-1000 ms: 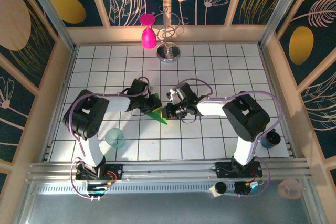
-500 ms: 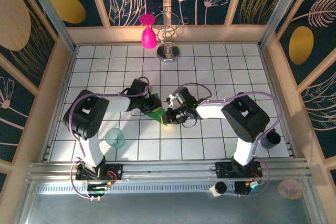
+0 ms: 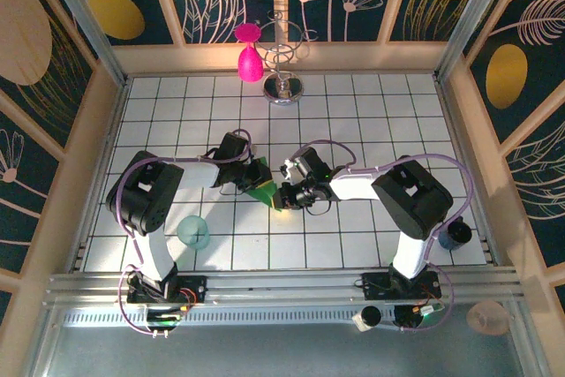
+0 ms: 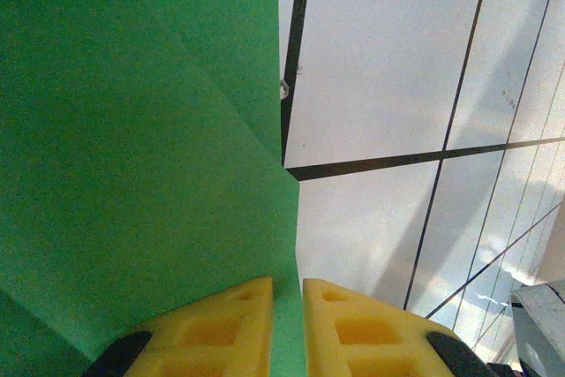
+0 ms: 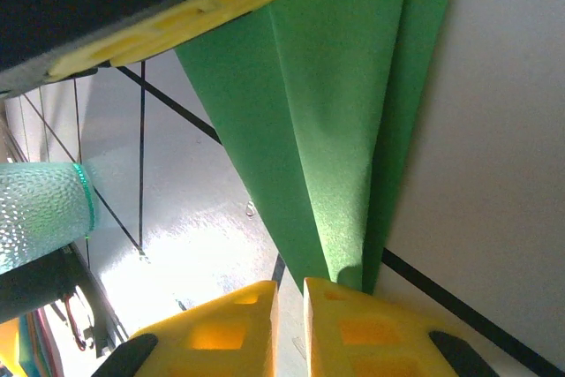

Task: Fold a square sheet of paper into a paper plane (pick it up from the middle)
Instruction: Fourth fold the wing at the center of the table.

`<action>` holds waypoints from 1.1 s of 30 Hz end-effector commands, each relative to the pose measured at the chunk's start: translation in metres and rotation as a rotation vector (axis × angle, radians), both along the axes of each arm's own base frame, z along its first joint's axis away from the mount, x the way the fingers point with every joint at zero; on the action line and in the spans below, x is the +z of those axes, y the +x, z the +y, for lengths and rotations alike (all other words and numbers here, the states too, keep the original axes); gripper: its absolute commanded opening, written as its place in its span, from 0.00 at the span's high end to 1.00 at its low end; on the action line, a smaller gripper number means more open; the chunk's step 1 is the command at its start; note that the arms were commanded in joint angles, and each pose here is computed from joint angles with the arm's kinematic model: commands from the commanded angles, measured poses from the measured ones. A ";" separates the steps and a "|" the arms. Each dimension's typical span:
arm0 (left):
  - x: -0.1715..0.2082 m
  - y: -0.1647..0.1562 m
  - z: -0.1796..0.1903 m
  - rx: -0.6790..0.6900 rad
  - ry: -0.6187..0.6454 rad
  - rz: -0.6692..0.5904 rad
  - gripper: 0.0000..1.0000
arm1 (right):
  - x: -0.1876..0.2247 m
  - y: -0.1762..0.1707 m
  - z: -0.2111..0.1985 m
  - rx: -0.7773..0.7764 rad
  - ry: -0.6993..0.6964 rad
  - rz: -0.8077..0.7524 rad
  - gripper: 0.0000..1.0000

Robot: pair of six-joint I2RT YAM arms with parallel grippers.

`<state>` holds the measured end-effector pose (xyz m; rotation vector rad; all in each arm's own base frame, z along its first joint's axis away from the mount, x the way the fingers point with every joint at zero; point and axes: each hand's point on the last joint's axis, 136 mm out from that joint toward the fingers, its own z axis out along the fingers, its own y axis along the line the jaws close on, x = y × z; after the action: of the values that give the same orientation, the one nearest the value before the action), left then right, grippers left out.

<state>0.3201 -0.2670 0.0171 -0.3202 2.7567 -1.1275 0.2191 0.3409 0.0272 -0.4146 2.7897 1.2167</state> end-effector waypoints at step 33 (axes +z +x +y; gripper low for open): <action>-0.007 -0.005 0.001 -0.016 0.012 0.011 0.82 | 0.022 -0.001 -0.004 -0.010 -0.013 -0.057 0.82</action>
<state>0.3200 -0.2670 0.0170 -0.3204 2.7571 -1.1273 0.2121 0.3362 0.0238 -0.4174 2.8164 1.1720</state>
